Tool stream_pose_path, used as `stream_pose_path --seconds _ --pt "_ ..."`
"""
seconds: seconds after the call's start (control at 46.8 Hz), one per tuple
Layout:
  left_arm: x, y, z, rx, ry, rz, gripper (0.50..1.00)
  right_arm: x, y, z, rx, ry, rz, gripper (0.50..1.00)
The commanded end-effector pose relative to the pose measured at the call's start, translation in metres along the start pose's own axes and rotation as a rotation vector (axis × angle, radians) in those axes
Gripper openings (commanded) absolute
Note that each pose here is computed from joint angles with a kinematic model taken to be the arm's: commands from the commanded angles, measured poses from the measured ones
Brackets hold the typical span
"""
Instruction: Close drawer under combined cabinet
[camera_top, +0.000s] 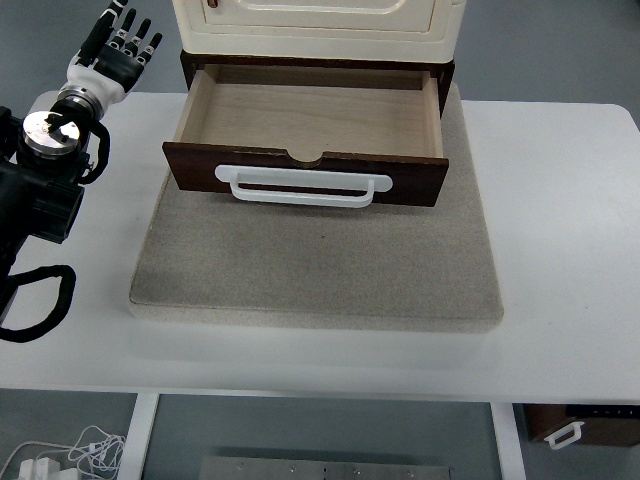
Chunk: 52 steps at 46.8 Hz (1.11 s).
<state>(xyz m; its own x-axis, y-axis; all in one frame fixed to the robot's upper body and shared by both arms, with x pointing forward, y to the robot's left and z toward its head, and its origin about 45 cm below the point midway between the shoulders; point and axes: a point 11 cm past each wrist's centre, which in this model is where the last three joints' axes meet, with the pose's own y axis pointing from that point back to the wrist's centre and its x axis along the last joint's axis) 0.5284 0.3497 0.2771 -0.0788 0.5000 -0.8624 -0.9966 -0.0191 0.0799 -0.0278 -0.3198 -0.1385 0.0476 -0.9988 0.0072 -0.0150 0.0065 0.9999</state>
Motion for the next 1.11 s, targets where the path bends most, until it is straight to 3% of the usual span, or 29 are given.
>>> stream_pose_path --seconds 0.0,1.089 --pt "0.001 0.000 0.001 -0.002 0.000 0.001 0.999 0.000 0.000 0.000 0.000 0.000 -0.001 0.952" --pt "-0.011 -0.001 0.013 -0.038 -0.012 -0.032 0.996 0.000 0.000 0.000 0.000 0.000 0.000 0.952"
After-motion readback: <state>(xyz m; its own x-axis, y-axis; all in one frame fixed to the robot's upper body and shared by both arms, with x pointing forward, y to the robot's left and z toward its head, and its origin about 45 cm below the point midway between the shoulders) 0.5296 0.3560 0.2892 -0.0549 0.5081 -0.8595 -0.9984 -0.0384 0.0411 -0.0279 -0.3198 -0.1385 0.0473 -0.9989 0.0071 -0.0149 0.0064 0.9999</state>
